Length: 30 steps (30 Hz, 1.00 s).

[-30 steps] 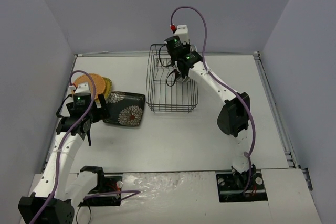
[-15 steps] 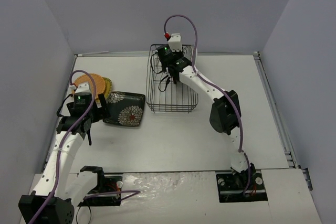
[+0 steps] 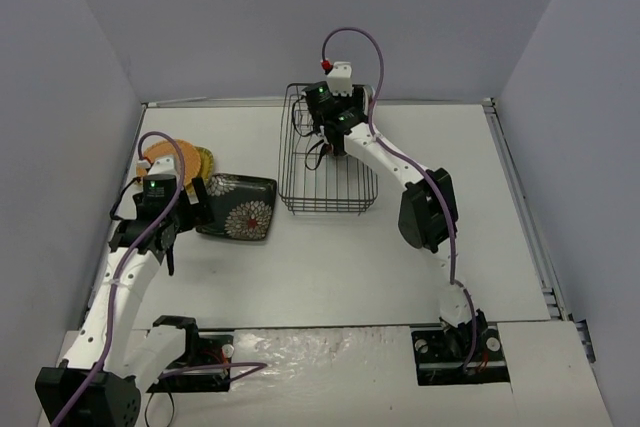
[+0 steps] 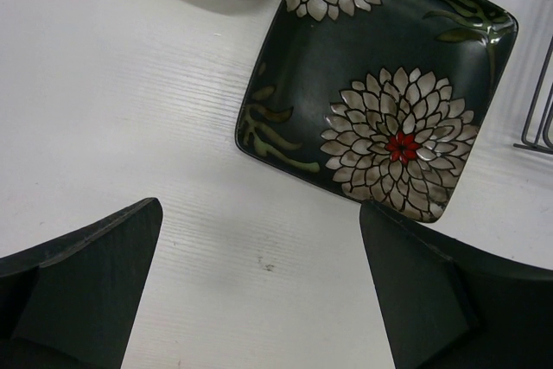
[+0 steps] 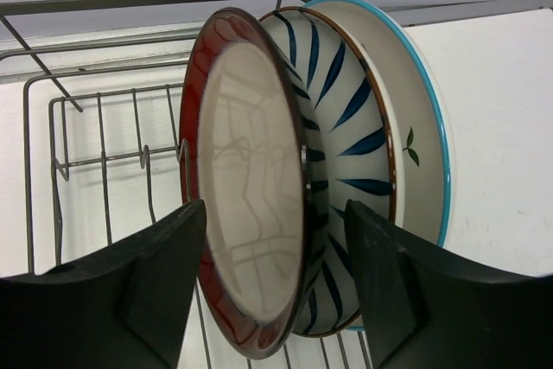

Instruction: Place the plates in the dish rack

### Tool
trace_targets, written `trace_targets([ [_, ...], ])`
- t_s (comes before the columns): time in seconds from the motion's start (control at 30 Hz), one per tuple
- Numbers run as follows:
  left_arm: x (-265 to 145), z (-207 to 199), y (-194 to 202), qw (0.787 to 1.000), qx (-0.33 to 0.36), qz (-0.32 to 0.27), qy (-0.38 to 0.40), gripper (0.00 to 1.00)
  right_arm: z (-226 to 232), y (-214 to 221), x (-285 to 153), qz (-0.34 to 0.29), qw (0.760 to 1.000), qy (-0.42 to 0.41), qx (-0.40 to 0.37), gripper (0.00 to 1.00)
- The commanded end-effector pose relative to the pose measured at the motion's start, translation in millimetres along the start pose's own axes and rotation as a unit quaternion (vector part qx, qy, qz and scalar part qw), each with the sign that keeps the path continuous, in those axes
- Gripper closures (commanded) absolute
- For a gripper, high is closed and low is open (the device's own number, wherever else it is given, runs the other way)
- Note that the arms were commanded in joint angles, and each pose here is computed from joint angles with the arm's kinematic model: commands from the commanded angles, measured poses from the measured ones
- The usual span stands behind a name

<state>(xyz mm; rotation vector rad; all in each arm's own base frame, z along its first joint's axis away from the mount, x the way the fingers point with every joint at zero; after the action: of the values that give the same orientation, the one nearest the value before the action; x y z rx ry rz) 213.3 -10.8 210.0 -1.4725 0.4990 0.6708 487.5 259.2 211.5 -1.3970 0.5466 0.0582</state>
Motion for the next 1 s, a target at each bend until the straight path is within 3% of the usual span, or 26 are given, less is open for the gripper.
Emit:
trace_targets([
  [0.0, 0, -10, -12, 0.999, 0.012, -0.025, 0.031, 0.03, 4, -60, -30, -0.052, 0.995, -0.038, 0.078, 0.32],
  [0.1, -1, -16, -12, 0.999, 0.028, -0.021, 0.040, 0.03, 1, -67, -41, -0.045, 0.994, -0.059, 0.082, 0.17],
  [0.2, -4, -26, -13, 0.997, 0.049, -0.021, 0.052, 0.03, -9, -87, -62, -0.049, 0.991, -0.082, 0.095, 0.08],
  [0.37, -8, -51, -11, 0.991, 0.110, -0.024, 0.069, 0.03, -30, -111, -100, -0.045, 0.985, -0.132, 0.105, 0.01],
  [0.67, 5, -101, -2, 0.982, 0.184, -0.012, 0.046, 0.03, -91, -128, -155, -0.035, 0.973, -0.203, 0.107, 0.00],
  [0.97, 27, -154, 6, 0.971, 0.227, -0.016, 0.068, 0.05, -164, -108, -169, -0.023, 0.975, -0.190, 0.117, 0.00],
])
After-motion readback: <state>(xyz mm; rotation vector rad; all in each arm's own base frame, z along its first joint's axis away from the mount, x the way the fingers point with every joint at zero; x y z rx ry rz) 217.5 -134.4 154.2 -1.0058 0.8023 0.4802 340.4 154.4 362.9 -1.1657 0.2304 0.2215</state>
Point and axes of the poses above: each gripper's point midway between its finger pads, its own x axis out along the fingers, its own z axis along the line the jaws close on, y = z × x, the point moved 7 cm from there along -x, back along the fingers, and after that the axes turned 13 degrees about x, right-handed, at the moved point
